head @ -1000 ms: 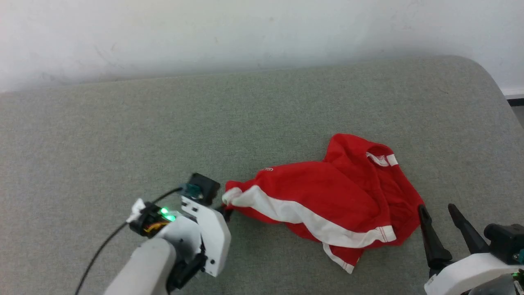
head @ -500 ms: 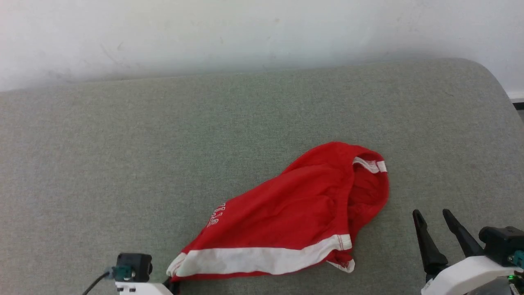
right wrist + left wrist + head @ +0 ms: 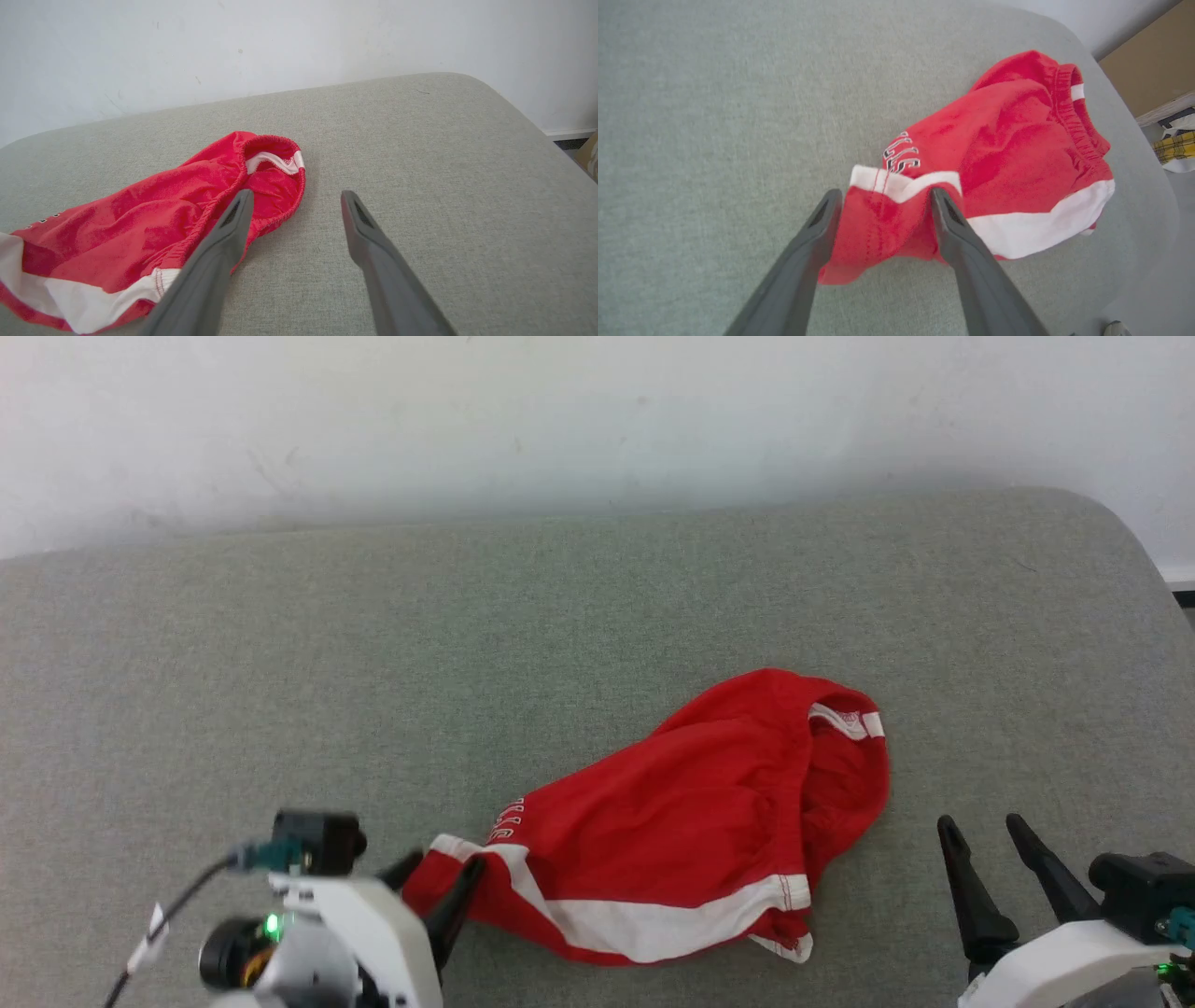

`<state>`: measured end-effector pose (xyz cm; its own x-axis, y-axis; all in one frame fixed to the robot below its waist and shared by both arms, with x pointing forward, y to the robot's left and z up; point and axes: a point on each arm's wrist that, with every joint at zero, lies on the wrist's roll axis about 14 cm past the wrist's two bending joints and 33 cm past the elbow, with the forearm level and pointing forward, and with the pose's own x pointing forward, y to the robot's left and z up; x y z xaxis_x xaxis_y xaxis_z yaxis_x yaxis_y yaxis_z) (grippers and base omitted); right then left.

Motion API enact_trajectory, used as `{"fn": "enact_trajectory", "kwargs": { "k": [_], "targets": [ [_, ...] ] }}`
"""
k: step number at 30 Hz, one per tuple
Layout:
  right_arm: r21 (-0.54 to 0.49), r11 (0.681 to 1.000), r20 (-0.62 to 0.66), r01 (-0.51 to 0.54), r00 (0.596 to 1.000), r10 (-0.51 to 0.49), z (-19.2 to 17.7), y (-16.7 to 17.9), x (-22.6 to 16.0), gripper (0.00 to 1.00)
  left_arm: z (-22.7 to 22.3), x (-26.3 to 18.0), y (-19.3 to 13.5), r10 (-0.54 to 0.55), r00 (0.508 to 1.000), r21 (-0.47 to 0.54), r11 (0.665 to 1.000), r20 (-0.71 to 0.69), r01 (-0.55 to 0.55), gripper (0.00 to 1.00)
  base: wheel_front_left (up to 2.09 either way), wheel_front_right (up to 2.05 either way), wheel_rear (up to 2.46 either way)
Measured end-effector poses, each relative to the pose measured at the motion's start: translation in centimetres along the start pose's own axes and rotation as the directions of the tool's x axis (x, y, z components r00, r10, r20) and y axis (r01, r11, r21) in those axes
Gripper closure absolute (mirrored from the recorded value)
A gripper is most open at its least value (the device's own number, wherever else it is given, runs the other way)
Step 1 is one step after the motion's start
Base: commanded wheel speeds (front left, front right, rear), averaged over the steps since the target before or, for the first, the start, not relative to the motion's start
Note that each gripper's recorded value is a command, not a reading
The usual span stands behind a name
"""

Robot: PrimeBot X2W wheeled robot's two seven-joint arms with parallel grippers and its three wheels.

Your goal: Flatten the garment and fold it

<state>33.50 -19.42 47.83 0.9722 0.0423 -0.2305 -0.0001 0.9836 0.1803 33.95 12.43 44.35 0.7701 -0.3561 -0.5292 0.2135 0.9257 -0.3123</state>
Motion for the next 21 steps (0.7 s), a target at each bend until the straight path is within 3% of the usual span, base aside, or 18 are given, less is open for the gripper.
{"fn": "enact_trajectory", "kwargs": {
  "k": [6,9,13,21],
  "targets": [
    [0.0,1.0,-0.003,-0.008,1.0,0.008,0.0,0.3,-0.2,0.0,6.7,2.3,-3.4,-0.135,0.988,0.172,0.978,0.081,0.119,0.0,0.0,0.0,0.0],
    [-0.001,1.0,0.001,-0.001,1.0,0.001,0.2,0.1,-0.3,0.0,8.0,4.0,-5.0,-0.177,0.983,0.248,0.956,0.054,0.159,0.0,0.0,0.0,0.0],
    [0.0,1.0,0.01,0.005,1.0,-0.005,0.4,0.0,-0.4,0.0,5.5,6.5,-6.8,-0.213,0.971,0.295,0.926,-0.111,0.237,0.0,0.0,0.0,0.0],
    [0.02,0.998,-0.004,0.057,0.998,-0.057,-0.3,-1.5,-0.7,0.0,-1.4,9.9,-6.6,-0.152,0.911,0.36,0.884,-0.384,0.299,0.0,0.0,0.0,0.0]
  ]
}}
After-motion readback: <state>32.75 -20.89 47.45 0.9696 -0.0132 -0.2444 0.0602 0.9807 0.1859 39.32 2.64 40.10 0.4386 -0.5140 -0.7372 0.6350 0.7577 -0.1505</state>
